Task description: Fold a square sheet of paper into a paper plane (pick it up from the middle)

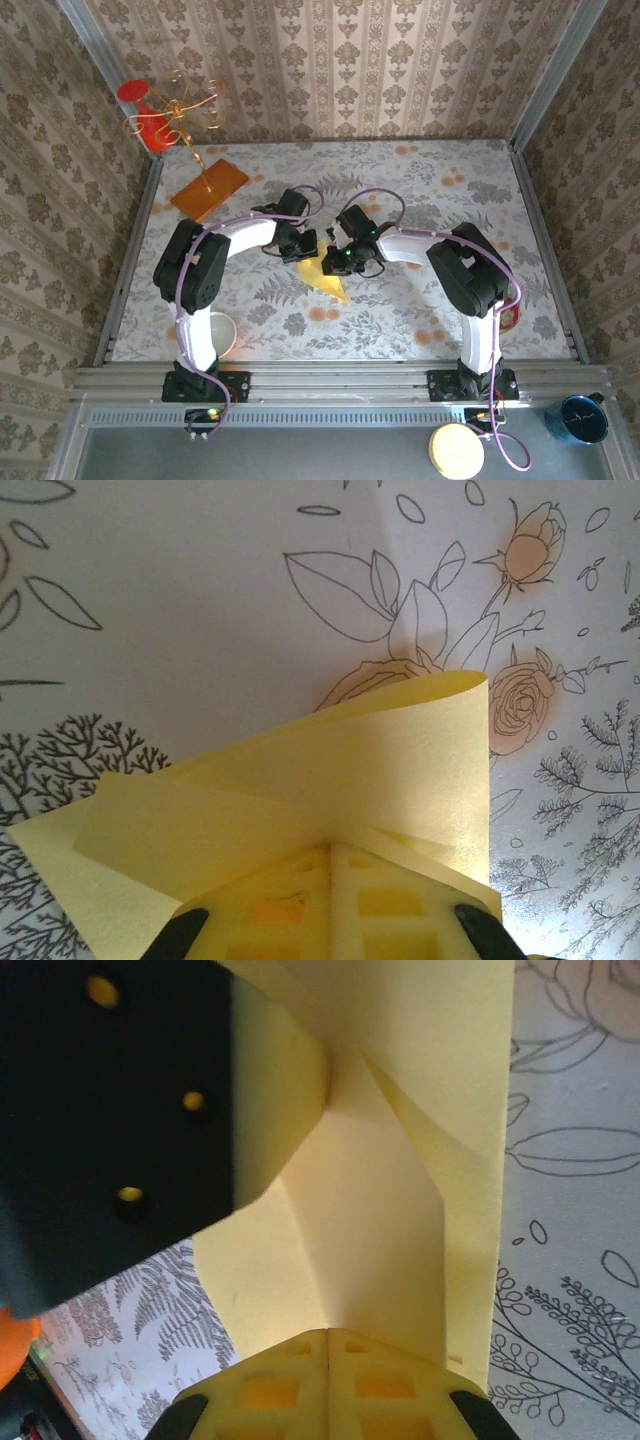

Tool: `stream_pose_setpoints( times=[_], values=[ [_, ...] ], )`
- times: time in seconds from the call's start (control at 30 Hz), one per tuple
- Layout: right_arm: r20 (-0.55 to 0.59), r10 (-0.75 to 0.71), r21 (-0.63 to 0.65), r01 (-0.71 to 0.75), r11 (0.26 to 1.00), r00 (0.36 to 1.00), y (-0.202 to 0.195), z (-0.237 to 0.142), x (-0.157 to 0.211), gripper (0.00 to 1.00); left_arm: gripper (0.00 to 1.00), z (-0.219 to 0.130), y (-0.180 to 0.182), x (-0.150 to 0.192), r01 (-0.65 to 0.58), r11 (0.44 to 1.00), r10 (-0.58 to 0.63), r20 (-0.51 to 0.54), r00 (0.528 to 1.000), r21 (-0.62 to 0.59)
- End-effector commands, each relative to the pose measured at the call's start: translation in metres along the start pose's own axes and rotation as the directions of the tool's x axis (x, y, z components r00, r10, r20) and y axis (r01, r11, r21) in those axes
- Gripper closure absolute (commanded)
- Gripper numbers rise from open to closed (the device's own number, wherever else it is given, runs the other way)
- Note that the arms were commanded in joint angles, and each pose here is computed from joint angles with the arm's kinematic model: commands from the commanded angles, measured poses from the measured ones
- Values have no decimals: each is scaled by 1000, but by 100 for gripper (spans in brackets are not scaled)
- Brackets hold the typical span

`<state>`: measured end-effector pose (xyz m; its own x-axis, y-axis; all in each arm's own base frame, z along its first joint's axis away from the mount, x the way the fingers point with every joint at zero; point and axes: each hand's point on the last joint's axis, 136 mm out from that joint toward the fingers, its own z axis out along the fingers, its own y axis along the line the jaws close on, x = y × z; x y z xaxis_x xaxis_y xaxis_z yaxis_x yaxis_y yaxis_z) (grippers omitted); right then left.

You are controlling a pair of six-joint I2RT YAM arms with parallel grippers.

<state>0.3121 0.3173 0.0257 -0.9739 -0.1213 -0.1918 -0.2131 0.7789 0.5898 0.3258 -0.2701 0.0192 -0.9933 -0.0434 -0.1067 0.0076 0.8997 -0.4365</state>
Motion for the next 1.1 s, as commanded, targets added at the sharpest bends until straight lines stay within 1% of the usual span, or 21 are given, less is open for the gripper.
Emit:
stream_pose_setpoints(
  times=[0.0,0.23,0.37,0.63,0.77,0.9,1.07],
  values=[
    [-33,-16,2,16,1000,999,3,3,4,95,94,23,44,26,60,982,-77,-87,993,-179],
    [-57,4,56,0,998,998,-13,14,8,96,94,26,48,29,66,979,-87,-99,991,-194],
    [-83,8,77,-2,997,997,-21,15,19,96,94,27,54,31,69,976,-92,-104,990,-207],
    [-161,-18,52,26,998,987,-25,-7,63,97,94,27,65,33,87,972,-113,-112,987,-217],
    [-184,1,72,12,997,983,-34,-17,85,97,94,28,66,33,92,973,-118,-113,987,-211],
    [-188,28,89,-12,996,982,-40,-23,98,96,94,28,66,33,93,975,-118,-116,986,-202],
    [-177,38,85,-23,996,983,-41,-27,102,95,94,27,65,33,91,977,-115,-117,986,-193]
  ],
)
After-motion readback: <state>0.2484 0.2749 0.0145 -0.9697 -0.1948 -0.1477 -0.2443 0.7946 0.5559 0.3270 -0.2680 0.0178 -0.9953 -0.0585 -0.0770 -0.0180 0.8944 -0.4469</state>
